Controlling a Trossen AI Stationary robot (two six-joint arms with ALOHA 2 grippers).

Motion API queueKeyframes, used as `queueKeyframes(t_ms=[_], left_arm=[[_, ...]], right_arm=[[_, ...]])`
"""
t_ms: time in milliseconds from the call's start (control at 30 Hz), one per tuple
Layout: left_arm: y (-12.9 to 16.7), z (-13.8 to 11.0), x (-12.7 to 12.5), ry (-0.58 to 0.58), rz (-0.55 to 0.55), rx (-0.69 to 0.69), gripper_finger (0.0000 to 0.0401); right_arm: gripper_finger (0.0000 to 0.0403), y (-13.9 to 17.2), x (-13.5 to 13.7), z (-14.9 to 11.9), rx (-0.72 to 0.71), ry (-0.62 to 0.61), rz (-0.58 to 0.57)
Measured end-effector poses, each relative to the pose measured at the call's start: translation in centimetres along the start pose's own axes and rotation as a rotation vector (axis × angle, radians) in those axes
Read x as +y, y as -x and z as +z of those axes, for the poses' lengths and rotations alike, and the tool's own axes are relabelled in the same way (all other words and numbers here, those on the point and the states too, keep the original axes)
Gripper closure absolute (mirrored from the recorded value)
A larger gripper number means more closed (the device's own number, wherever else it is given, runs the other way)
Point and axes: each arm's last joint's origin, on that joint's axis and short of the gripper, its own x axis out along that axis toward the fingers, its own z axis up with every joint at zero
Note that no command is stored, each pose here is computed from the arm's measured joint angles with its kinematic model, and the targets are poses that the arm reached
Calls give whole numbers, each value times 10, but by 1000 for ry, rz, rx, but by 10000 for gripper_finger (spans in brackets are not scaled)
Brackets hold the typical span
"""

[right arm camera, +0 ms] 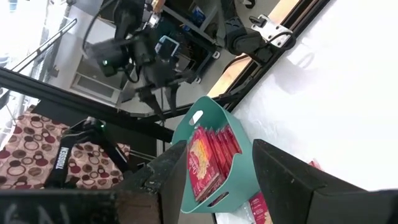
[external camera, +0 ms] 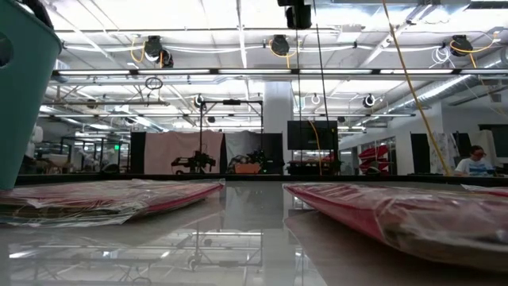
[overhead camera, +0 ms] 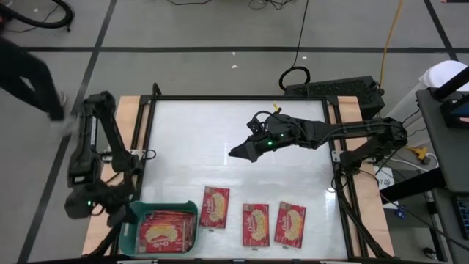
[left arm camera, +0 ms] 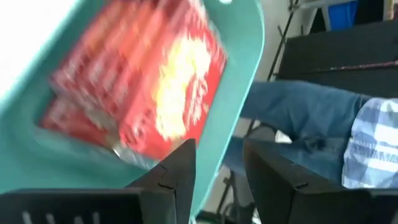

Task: Sort popcorn bags into baskets
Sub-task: Put the red popcorn bag into the green bin

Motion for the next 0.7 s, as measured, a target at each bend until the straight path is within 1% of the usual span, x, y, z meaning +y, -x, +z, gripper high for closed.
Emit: queueKeyframes(t_ms=[100,200,467,567,700], left_arm=[[10,13,6,-39,14,-44,265],[20,27,13,-49,36,-90,265],[39,57,30,-71,78,-231,265],[45,65,34,-66,83,-281,265],[51,73,37,-65,78,-326,265]], right_arm=[[227,0,0,0,0,-8,-2],[227,0,-2,-1,13,-32,-22],[227,2,-15,-10,80,-206,-170],[227,3,-18,-12,86,-240,-209],[227,0,-23,-8,74,-250,-227]])
